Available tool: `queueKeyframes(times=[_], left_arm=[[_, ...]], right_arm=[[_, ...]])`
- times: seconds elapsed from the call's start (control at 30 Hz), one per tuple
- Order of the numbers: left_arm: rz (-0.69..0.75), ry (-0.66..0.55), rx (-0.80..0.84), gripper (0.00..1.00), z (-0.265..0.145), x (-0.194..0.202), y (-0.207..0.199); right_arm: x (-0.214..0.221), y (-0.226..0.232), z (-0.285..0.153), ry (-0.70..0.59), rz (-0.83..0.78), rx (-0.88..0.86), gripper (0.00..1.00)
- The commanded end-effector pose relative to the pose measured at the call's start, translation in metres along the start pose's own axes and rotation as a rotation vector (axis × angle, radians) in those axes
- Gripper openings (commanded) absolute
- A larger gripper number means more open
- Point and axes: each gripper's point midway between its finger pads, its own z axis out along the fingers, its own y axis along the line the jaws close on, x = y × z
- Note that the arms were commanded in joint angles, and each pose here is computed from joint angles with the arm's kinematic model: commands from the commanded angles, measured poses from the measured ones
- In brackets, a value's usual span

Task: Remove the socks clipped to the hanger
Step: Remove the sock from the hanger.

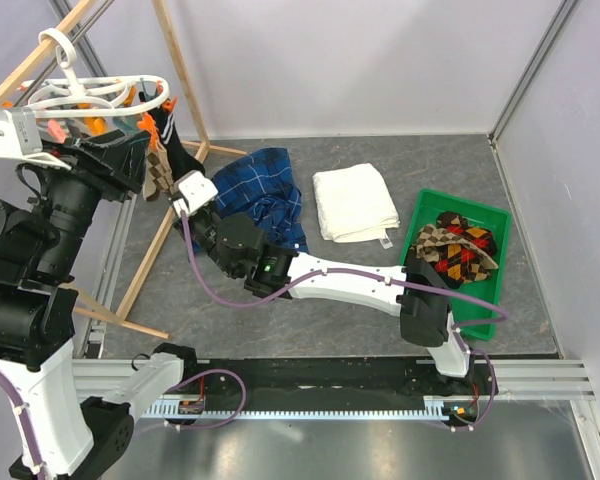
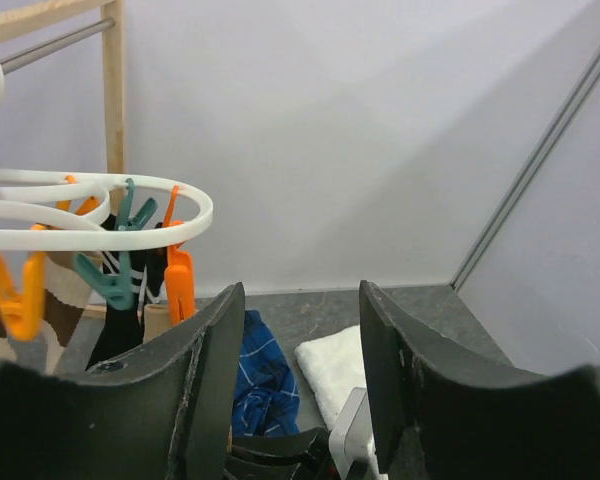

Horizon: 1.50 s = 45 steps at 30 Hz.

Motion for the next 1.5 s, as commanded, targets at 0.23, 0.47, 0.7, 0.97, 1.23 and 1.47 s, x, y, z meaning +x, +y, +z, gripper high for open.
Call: queueKeyframes(times=[0.23, 0.47, 0.7, 0.97, 1.23, 1.47], left_arm=[[0.009, 0.133, -0.179, 0.55, 0.047, 0.047, 0.040], [0.067, 0.144, -0.273, 0.54, 0.059, 0.051, 0.061], [0.121, 0.192, -0.331, 0.54, 0.065, 0.065, 0.076], [0.147, 0.216, -0.375, 0.47, 0.070, 0.074, 0.087], [0.147, 0.227, -0.370, 0.26, 0.073, 0.078, 0.087], [0.148, 0.217, -0.363, 0.02, 0.073, 0.075, 0.085]], right_arm=[[-0.058, 0.000, -0.013, -0.085, 0.014, -0.014, 0.00], [-0.053, 0.002, -0.013, -0.082, 0.000, -0.020, 0.00], [-0.044, 0.008, -0.010, -0.074, -0.007, -0.037, 0.00], [-0.041, 0.010, -0.009, -0.072, -0.008, -0.044, 0.00], [-0.041, 0.011, -0.009, -0.075, -0.007, -0.045, 0.00], [-0.039, 0.010, -0.011, -0.067, -0.003, -0.042, 0.00]])
